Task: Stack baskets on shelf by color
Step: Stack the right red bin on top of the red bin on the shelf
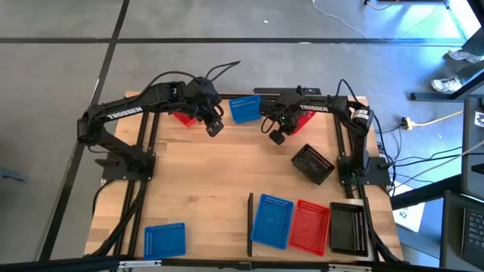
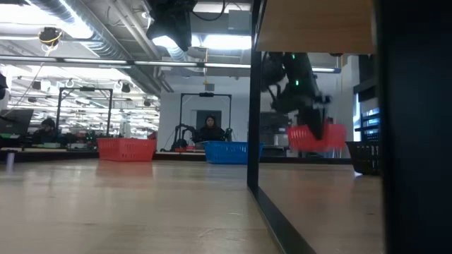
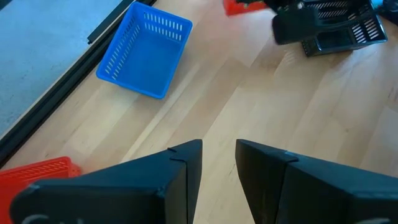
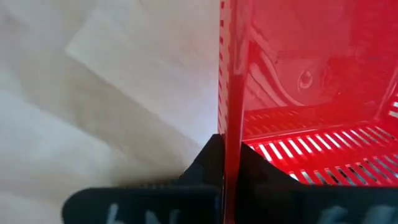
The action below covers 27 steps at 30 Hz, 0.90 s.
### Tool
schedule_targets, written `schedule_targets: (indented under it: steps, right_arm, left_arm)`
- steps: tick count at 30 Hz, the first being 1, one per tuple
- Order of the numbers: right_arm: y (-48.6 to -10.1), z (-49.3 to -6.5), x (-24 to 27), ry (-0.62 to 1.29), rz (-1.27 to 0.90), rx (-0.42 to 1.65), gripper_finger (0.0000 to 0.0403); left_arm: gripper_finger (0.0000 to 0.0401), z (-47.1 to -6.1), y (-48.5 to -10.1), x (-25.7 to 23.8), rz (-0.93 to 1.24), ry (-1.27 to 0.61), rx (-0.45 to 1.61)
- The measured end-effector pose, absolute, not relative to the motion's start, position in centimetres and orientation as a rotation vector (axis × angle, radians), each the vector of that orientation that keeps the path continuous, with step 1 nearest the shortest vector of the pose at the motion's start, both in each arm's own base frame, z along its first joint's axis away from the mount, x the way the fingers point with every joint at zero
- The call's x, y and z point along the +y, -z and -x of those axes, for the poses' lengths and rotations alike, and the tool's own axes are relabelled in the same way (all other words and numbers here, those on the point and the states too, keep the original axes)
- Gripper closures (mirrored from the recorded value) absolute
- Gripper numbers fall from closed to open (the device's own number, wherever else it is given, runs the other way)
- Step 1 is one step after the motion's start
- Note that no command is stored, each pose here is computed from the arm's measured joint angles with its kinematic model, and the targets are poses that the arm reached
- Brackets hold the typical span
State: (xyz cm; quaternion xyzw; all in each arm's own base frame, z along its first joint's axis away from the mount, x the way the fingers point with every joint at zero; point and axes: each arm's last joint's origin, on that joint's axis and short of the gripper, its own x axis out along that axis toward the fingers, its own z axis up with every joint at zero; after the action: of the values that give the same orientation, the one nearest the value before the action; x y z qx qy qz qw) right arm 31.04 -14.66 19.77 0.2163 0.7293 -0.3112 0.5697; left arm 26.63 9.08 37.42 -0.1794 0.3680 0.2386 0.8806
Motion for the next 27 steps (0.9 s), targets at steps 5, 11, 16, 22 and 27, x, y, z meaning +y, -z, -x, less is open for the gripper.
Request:
schedule_targets:
  steps: [5,11,16,22,27]
  right_arm:
    - [-24.3,-31.8,-12.2,0.708,-0.395,1.744,0.0401]
    - [-31.4,-31.9,-7.8,0.641,-0.398,1.528,0.0402]
    - [-36.3,-30.1,-3.6,0.517,-0.38,1.363,0.0403]
    - [-40.3,-26.1,1.1,0.351,-0.371,1.237,0.0403]
    - [-42.0,-23.5,4.0,0.204,-0.398,1.201,0.0403]
  left_arm:
    - [0.0312,-26.6,-37.4,9.1,0.36,-0.492,0.77]
    - [0.0312,-26.6,-37.4,9.1,0.313,-0.476,0.78]
    - [0.0312,-25.9,-38.2,8.8,0.213,-0.433,0.767]
    - [0.0312,-25.8,-38.4,8.8,0.21,-0.42,0.756]
    - [0.0312,-25.5,-38.7,8.7,0.182,-0.397,0.747]
